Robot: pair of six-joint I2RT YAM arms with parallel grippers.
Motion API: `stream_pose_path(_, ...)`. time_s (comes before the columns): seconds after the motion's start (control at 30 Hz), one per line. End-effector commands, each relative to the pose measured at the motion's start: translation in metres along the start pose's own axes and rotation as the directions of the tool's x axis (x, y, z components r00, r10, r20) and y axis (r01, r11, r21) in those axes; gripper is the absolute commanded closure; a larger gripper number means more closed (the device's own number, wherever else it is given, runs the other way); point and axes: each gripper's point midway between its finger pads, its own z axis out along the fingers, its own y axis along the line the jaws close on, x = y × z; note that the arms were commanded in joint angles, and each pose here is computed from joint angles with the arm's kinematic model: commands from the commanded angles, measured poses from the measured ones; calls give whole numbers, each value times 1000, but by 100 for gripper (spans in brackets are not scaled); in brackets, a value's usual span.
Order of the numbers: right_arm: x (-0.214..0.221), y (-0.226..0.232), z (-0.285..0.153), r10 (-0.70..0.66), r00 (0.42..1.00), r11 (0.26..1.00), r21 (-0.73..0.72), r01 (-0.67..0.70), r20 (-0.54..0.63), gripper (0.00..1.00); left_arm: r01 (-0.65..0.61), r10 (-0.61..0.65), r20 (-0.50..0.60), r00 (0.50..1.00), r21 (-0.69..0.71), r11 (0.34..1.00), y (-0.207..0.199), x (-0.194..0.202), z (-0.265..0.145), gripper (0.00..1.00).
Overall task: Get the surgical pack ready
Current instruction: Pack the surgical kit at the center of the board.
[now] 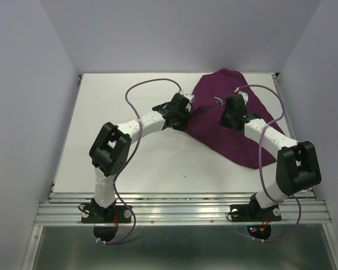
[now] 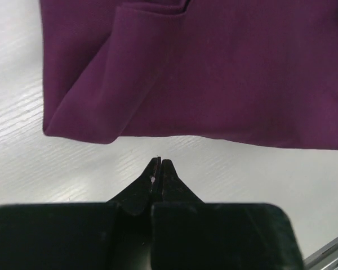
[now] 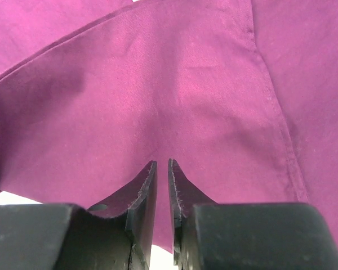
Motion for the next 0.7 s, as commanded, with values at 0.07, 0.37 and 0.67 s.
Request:
stream_pose_path(0.07, -2, 0, -1, 9, 1000, 1000, 2, -9, 8, 80, -53, 53, -4, 999, -5, 999, -3, -22, 13, 100)
stream_pose_path(0.37, 44, -30, -5, 11, 997, 998, 66, -6, -74, 79, -68, 68, -4, 998, -137, 988, 28, -41, 19, 100)
stream_pose_path(0.67, 97, -52, -2, 87, 980, 990, 126, -65, -178, 80, -60, 58, -18, 998, -159, 985, 41, -40, 22, 100)
